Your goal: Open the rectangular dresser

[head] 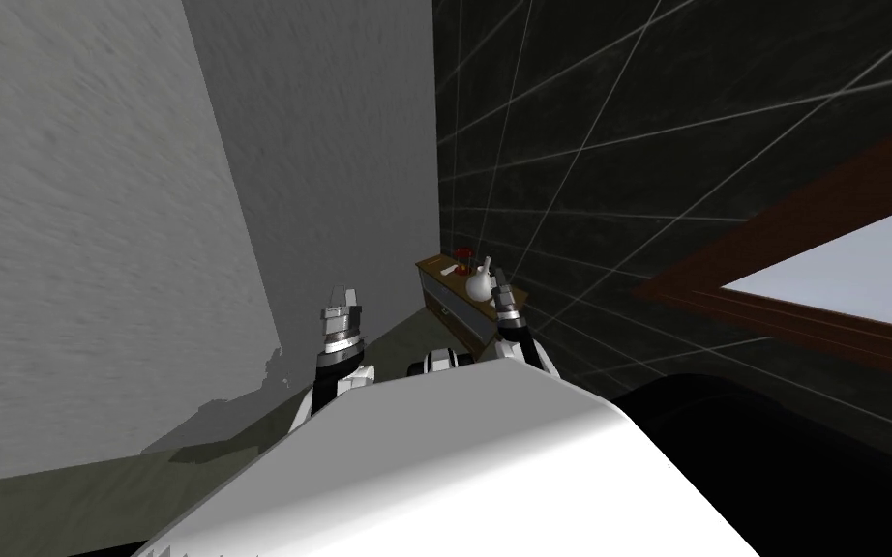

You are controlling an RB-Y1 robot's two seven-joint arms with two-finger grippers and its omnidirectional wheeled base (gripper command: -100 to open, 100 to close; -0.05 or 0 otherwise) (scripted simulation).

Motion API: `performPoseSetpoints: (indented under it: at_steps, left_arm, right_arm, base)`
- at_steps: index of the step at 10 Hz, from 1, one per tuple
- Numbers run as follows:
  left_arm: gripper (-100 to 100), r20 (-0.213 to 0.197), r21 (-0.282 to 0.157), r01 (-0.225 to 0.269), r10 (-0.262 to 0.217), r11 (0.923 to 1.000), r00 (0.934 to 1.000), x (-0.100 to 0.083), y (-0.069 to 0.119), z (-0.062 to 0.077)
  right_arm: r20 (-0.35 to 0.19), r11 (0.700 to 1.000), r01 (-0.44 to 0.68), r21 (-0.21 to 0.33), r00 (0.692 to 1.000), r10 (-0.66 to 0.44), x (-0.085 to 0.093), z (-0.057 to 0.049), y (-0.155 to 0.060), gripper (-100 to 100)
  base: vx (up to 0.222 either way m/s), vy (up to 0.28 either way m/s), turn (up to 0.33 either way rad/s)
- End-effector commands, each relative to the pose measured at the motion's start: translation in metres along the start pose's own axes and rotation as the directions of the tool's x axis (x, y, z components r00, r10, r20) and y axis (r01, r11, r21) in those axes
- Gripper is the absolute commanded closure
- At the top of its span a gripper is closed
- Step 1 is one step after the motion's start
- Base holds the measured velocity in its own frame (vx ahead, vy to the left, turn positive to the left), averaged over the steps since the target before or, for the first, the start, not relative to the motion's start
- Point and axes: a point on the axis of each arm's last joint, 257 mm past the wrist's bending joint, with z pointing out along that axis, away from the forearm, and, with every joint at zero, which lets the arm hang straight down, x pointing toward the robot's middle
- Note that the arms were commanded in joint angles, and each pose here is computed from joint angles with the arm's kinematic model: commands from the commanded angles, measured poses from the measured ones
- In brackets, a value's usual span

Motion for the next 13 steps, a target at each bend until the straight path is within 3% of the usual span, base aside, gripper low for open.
performPoseSetpoints:
  at_steps: [1,2,3,5,6,7,8,9,10,11,12,13]
  left_arm:
    - [0,0.000,0.000,0.000,0.000,1.0000,1.0000,0.000,0.000,0.000]
    - [0,0.000,0.000,0.000,0.000,1.0000,1.0000,0.000,0.000,0.000]
    - [0,0.000,0.000,0.000,0.000,1.0000,1.0000,0.000,0.000,0.000]
    - [0,0.000,0.000,0.000,0.000,1.0000,1.0000,0.000,0.000,0.000]
    - [0,0.000,0.000,0.000,0.000,1.0000,1.0000,0.000,0.000,0.000]
    - [0,0.000,0.000,0.000,0.000,1.0000,1.0000,0.000,0.000,0.000]
    - [0,0.000,0.000,0.000,0.000,1.0000,1.0000,0.000,0.000,0.000]
    - [0,0.000,0.000,0.000,0.000,1.0000,1.0000,0.000,0.000,0.000]
    - [0,0.000,0.000,0.000,0.000,1.0000,1.0000,0.000,0.000,0.000]
    - [0,0.000,0.000,0.000,0.000,1.0000,1.0000,0.000,0.000,0.000]
    - [0,0.000,0.000,0.000,0.000,1.0000,1.0000,0.000,0.000,0.000]
    - [0,0.000,0.000,0.000,0.000,1.0000,1.0000,0.000,0.000,0.000]
  right_arm:
    - [-0.090,0.986,0.165,-0.022,0.982,-0.166,0.018,-0.007,0.000,-100]
    - [-0.125,0.974,0.225,-0.038,0.966,-0.228,0.025,-0.010,-0.001,-100]
    - [-0.126,0.969,0.244,-0.041,0.961,-0.247,0.026,-0.010,-0.001,-100]
    - [-0.192,0.925,0.369,-0.089,0.905,-0.380,0.041,-0.017,-0.001,-100]
    - [-0.194,0.913,0.397,-0.097,0.892,-0.408,0.043,-0.018,-0.001,-100]
    - [-0.223,0.881,0.454,-0.130,0.853,-0.473,0.051,-0.022,-0.002,-100]
    - [-0.223,0.872,0.471,-0.136,0.843,-0.490,0.051,-0.022,-0.002,-100]
    - [-0.249,0.831,0.528,-0.176,0.793,-0.556,0.060,-0.028,-0.002,-100]
    - [-0.247,0.821,0.541,-0.181,0.783,-0.571,0.061,-0.028,-0.002,-100]
    - [-0.268,0.774,0.592,-0.225,0.726,-0.633,0.069,-0.034,-0.004,-100]
    - [-0.266,0.762,0.605,-0.232,0.714,-0.648,0.070,-0.034,-0.004,-100]
    - [-0.281,0.711,0.645,-0.279,0.653,-0.703,0.078,-0.041,-0.005,-100]
  base:
    - [0.117,0.039,-0.241]
    - [0.135,0.063,-0.291]
    - [0.087,0.046,-0.091]
    - [0.092,0.027,-0.234]
    - [0.084,0.027,-0.125]
    - [0.085,0.033,-0.216]
    - [0.042,0.054,-0.140]
    - [0.061,0.066,-0.195]
    - [0.044,0.049,-0.149]
    - [0.057,0.063,-0.193]
    - [0.049,0.056,-0.169]
    - [0.064,0.072,-0.220]
